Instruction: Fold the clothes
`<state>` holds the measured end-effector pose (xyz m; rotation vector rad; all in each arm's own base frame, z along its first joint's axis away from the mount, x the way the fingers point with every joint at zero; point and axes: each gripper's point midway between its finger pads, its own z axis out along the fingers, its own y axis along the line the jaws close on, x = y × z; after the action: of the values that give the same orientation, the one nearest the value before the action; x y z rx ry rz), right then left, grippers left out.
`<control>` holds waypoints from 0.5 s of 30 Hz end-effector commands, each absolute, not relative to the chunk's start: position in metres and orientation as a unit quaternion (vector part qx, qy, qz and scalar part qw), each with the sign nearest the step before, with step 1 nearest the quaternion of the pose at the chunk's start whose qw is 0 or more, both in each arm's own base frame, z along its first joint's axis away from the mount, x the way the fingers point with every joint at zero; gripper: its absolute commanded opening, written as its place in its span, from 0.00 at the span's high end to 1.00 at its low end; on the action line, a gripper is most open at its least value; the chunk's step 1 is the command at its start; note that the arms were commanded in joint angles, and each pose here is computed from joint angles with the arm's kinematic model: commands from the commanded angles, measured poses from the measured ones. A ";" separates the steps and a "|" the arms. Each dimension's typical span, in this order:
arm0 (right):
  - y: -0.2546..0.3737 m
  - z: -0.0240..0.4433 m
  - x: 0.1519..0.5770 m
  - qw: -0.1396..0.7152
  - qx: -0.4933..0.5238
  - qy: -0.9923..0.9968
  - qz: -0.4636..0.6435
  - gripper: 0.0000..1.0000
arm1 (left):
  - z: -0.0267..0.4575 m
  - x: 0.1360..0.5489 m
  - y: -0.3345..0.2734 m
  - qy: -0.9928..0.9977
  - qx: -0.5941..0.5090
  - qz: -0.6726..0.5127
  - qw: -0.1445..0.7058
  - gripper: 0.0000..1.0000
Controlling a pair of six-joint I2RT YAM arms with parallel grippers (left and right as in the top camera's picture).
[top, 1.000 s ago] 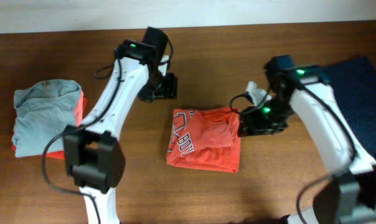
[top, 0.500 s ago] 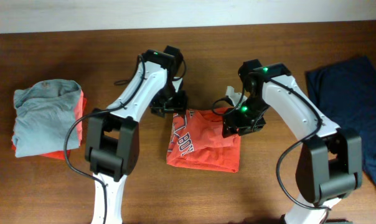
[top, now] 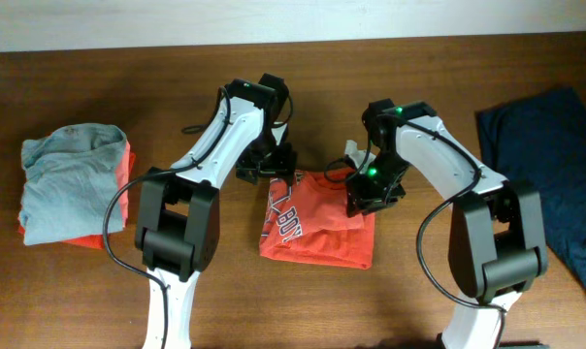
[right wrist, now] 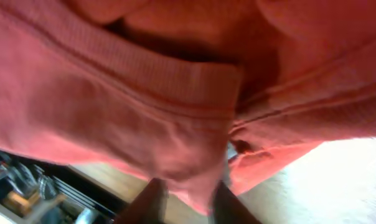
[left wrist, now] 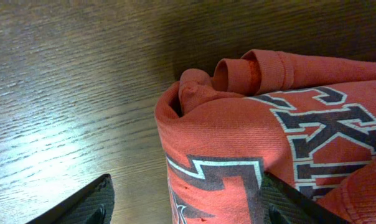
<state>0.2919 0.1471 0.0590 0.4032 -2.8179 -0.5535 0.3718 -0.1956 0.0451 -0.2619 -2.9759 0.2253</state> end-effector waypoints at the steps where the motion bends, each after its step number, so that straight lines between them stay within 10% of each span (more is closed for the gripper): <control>1: 0.153 0.056 0.286 0.131 0.147 -0.961 -0.192 0.91 | 0.041 0.367 -0.204 -0.988 -0.103 0.080 0.079 0.23; 15: 0.066 0.066 0.244 0.247 0.053 -0.968 0.007 0.91 | 0.029 0.364 -0.207 -0.987 -0.106 0.077 0.090 0.23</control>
<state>0.2472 0.0898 0.0674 0.2116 -2.6564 -0.1606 0.3696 -0.2056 0.0440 -0.2998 -2.9801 0.2282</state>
